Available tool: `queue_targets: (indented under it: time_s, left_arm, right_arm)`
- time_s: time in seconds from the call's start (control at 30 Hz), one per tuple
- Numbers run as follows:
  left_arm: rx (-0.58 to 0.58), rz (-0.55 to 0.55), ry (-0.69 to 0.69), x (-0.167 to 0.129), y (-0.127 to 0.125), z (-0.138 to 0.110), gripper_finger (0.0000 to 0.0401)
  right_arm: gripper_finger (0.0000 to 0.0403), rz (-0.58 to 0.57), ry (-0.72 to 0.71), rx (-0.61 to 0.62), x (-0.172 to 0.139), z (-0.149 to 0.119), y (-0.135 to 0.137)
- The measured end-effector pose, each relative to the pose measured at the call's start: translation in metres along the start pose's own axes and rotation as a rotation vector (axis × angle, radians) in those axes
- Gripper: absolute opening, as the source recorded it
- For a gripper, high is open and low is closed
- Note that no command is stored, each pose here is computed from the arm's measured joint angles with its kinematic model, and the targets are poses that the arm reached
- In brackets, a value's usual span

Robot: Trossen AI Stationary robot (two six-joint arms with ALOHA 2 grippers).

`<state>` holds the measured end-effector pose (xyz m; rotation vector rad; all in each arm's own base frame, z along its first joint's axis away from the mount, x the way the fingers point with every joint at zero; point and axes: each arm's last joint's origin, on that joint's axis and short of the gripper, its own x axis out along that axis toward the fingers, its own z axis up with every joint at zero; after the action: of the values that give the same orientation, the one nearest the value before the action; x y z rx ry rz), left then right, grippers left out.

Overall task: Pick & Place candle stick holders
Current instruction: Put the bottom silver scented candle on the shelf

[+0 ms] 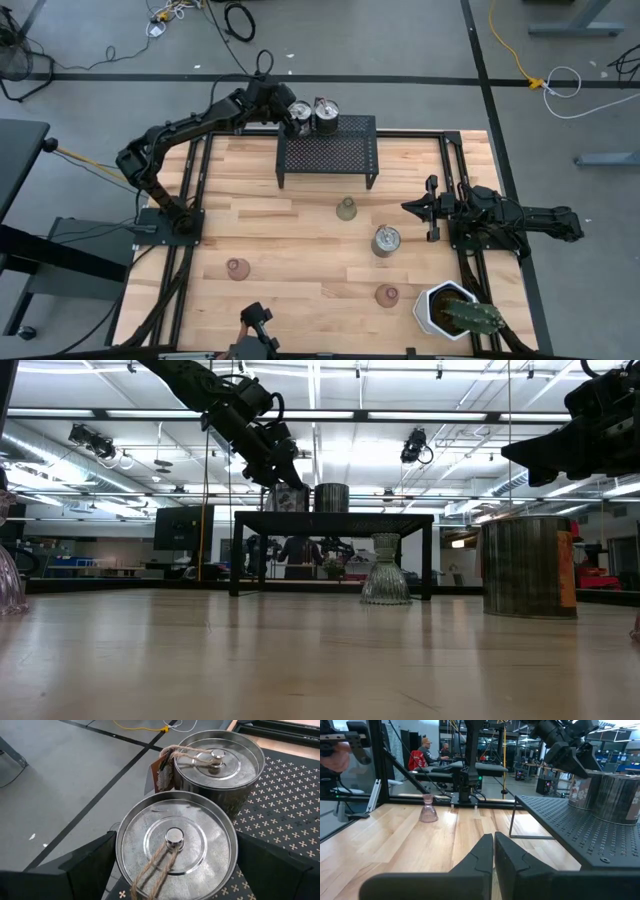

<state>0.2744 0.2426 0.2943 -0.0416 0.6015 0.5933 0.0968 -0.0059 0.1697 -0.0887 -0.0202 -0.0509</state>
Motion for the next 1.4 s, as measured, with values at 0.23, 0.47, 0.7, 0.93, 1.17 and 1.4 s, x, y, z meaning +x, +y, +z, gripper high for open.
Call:
queue_targets:
  time_s: [0.23,0.47,0.7,0.93,1.17,1.4]
  left_arm:
    - [0.003,0.007,-0.002,0.0000,0.0003,0.0003,0.0397]
    - [0.026,0.021,0.000,0.0000,0.0007,0.0003,0.0398]
    - [0.037,0.041,0.004,0.0000,0.0014,0.0002,0.0398]
    - [0.037,0.042,0.000,0.0000,0.0015,0.0006,0.0399]
    - [0.037,0.043,-0.004,0.0000,0.0015,0.0010,0.0400]
    - [0.023,0.033,-0.007,0.0000,0.0013,0.0011,0.0400]
  right_arm:
    - [0.0020,0.000,0.000,0.000,0.0000,0.0000,0.0000]
    - [0.0020,0.000,0.000,0.000,0.0000,0.0000,0.0000]
    - [0.0020,0.000,0.000,0.000,0.0000,0.0001,0.0000]
    - [0.0020,0.000,0.000,0.000,0.0000,0.0000,0.0000]
    - [0.0020,0.000,0.000,0.000,0.0000,0.0000,0.0000]
    - [0.0020,0.000,0.000,0.000,0.0000,0.0001,0.0000]
